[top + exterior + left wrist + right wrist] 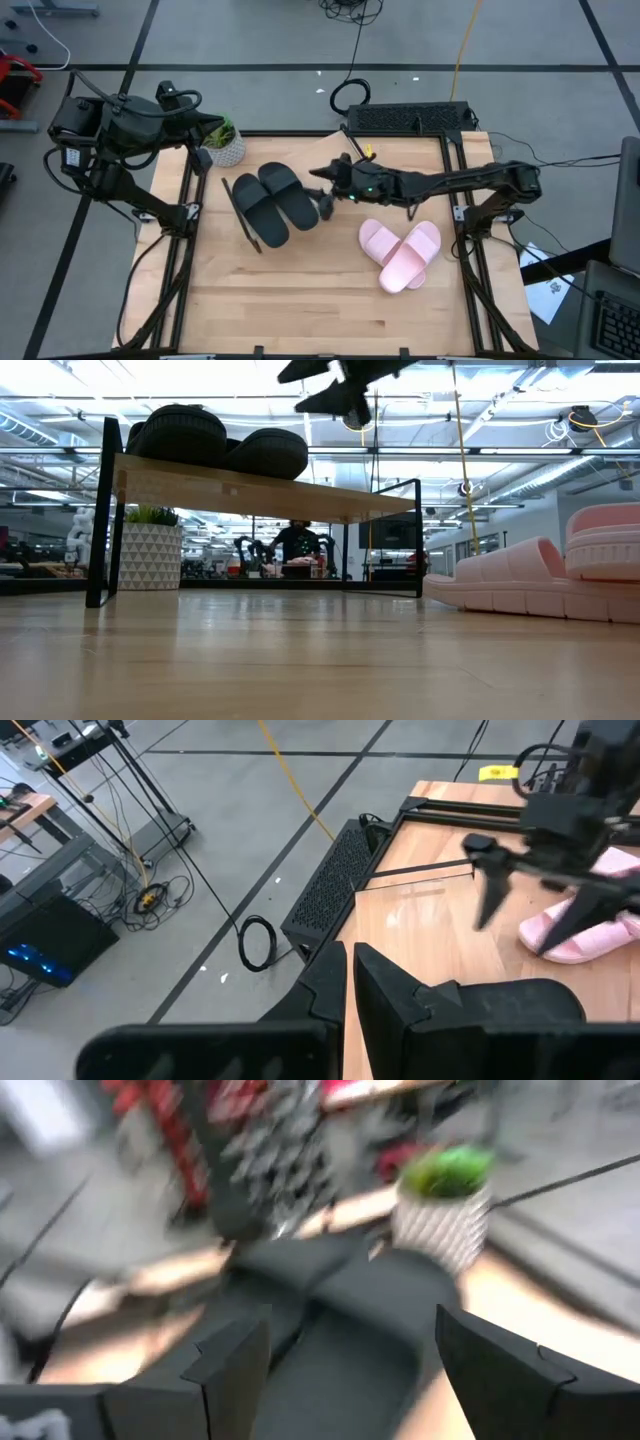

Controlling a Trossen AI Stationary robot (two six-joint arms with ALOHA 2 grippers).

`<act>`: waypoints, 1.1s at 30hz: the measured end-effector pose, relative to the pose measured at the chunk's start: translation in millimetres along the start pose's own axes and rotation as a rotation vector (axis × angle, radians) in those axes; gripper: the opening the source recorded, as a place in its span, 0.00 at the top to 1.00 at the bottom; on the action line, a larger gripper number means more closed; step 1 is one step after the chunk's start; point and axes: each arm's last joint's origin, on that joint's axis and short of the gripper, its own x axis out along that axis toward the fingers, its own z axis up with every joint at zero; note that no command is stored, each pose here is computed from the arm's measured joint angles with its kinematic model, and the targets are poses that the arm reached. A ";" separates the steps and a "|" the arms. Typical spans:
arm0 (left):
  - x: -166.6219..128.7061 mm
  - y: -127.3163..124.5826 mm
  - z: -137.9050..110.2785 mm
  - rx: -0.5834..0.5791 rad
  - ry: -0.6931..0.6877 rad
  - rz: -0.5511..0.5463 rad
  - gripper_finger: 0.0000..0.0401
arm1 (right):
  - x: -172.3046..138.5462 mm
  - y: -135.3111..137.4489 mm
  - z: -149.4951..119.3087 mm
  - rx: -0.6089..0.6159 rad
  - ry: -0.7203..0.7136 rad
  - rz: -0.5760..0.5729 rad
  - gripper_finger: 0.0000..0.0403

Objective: Pick and place slides into the shelf
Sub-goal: Put the top pink slide on the shelf

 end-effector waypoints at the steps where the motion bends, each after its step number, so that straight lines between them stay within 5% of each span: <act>1: 0.0 0.1 0.0 -0.001 0.000 0.000 0.94 | -6.9 0.9 -0.9 -0.024 0.056 0.031 0.34; 6: 0.0 0.0 0.0 -0.005 0.000 0.000 0.94 | -51.4 -2.4 -15.8 -0.066 0.456 0.148 0.34; 11: 0.0 0.0 0.0 -0.029 0.000 0.000 0.94 | -93.5 -3.9 -32.4 -0.032 0.786 0.121 0.34; 24: 0.0 0.0 0.0 -0.083 0.000 0.001 0.94 | -144.9 14.3 -59.1 0.194 1.259 0.017 0.34; 33: 4.2 -3.2 1.6 -0.071 0.009 0.003 0.94 | -151.5 21.1 -85.4 0.285 1.338 -0.109 0.34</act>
